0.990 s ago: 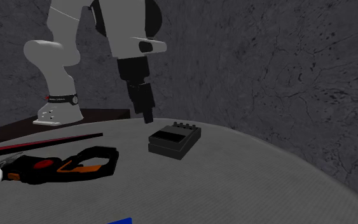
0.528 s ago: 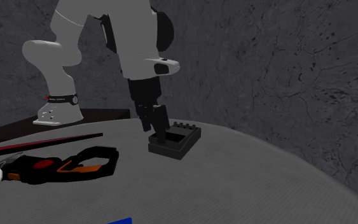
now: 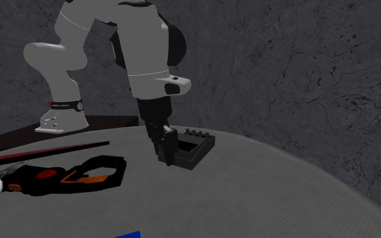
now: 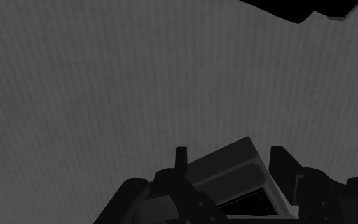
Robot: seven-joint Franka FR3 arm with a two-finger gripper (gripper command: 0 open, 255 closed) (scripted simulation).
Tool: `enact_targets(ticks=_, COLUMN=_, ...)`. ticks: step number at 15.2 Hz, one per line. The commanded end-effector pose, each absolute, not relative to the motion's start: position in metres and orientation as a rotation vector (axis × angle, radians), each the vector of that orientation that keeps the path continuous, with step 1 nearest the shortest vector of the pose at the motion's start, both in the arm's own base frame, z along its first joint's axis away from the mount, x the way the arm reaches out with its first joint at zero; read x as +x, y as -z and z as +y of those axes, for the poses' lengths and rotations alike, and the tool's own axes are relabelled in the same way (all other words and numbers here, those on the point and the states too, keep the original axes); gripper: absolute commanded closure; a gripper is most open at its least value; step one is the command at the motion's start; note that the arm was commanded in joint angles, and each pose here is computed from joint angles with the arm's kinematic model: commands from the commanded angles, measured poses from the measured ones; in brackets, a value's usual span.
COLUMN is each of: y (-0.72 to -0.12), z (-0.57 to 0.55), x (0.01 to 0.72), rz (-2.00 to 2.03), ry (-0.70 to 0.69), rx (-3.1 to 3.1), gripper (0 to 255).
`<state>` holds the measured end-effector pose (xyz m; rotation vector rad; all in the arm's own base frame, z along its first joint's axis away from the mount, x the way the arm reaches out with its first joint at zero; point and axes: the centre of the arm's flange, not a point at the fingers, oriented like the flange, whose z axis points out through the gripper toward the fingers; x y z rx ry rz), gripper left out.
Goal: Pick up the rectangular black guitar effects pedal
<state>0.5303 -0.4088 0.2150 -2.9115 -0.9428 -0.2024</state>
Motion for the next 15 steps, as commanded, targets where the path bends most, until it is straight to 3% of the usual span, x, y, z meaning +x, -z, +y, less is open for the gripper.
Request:
enact_targets(ticks=1, y=-0.215, z=-0.409, x=0.530, rz=-0.943, ry=0.202, rx=-2.911, gripper=255)
enact_targets(ticks=8, y=-0.214, z=-0.409, x=0.531, rz=-0.943, ry=0.202, rx=-2.911, gripper=255)
enact_targets(ticks=15, y=-0.251, z=-0.409, x=0.531, rz=-0.943, ry=0.202, rx=-2.911, gripper=255)
